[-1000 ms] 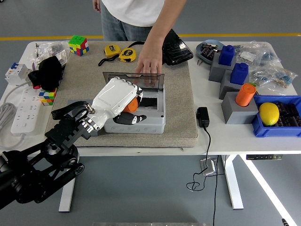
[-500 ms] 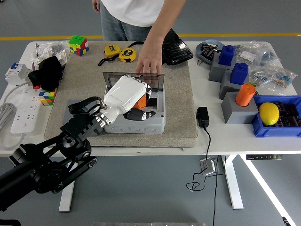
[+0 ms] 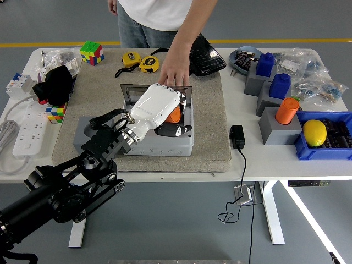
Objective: Fetch the battery,place it into the box,close the lid of the box
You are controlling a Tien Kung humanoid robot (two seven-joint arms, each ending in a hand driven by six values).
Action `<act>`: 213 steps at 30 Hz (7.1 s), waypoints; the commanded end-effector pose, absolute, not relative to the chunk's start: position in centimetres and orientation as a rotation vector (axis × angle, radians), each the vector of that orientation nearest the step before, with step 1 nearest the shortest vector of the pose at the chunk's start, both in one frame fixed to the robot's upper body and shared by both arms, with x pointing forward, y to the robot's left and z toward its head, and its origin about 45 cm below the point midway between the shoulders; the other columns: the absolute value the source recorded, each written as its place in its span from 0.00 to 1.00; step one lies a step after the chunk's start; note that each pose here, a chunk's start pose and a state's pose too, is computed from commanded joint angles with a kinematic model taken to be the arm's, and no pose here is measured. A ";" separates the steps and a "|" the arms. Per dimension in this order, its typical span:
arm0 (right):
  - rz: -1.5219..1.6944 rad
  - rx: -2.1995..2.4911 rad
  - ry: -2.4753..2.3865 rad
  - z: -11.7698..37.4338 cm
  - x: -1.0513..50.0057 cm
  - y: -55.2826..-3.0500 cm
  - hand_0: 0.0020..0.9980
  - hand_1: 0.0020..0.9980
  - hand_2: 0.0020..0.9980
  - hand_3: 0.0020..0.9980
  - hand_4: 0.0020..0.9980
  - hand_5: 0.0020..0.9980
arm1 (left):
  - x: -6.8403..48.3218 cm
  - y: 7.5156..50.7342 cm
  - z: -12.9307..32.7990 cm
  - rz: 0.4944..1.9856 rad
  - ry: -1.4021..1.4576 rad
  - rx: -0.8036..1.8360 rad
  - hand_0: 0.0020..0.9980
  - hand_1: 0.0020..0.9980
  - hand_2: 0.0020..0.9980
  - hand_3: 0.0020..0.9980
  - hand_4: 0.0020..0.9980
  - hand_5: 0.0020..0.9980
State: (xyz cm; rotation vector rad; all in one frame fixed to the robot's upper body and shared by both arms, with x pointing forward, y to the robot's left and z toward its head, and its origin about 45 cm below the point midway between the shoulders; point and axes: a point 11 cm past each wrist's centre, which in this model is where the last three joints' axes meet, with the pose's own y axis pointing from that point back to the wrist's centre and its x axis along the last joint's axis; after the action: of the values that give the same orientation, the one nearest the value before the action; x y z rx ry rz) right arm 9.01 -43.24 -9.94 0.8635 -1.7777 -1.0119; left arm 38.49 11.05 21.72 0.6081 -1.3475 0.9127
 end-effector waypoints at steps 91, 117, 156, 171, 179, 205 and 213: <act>-1.012 0.860 -1.773 -9.9 8.9 -43.3 0.83 0.79 0.76 0.80 1.00 1.00 | 39.4 11.5 19.8 0.892 -1.376 0.557 0.43 0.67 0.60 0.53 1.00 0.46; -1.017 0.858 -1.772 -10.0 8.7 -43.2 0.83 0.79 0.76 0.80 1.00 1.00 | 38.2 11.5 23.7 0.964 -1.309 0.421 1.00 1.00 1.00 1.00 1.00 1.00; -1.018 0.854 -1.775 -10.0 8.7 -43.3 0.83 0.79 0.76 0.80 1.00 1.00 | 40.7 15.9 24.2 1.074 -1.228 0.660 0.74 0.71 0.69 0.71 1.00 1.00; -1.019 0.850 -1.773 -10.0 8.6 -43.3 0.83 0.79 0.76 0.80 1.00 1.00 | 40.7 16.2 23.3 1.077 -1.206 0.675 0.75 0.73 0.70 0.68 1.00 1.00; -1.021 0.852 -1.776 -10.0 8.7 -43.2 0.83 0.79 0.77 0.80 1.00 1.00 | 40.7 16.2 23.4 1.073 -1.206 0.676 0.73 0.71 0.69 0.68 1.00 1.00; -1.022 0.850 -1.788 -9.9 8.9 -43.3 0.82 0.79 0.76 0.80 1.00 1.00 | 39.8 16.7 22.1 1.029 -1.167 0.724 0.66 0.66 0.67 0.69 1.00 1.00; -1.019 0.842 -1.794 -9.8 8.9 -43.7 0.82 0.79 0.77 0.80 1.00 1.00 | 39.4 17.3 22.1 1.002 -1.187 0.742 0.67 0.66 0.68 0.69 1.00 1.00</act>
State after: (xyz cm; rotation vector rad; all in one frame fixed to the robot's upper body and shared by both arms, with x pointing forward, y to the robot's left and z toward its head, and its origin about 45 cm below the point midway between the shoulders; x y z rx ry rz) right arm 8.89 -43.70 -9.79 0.8418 -1.7937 -1.0191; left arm 39.39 17.32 22.13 0.7424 -1.1875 1.0023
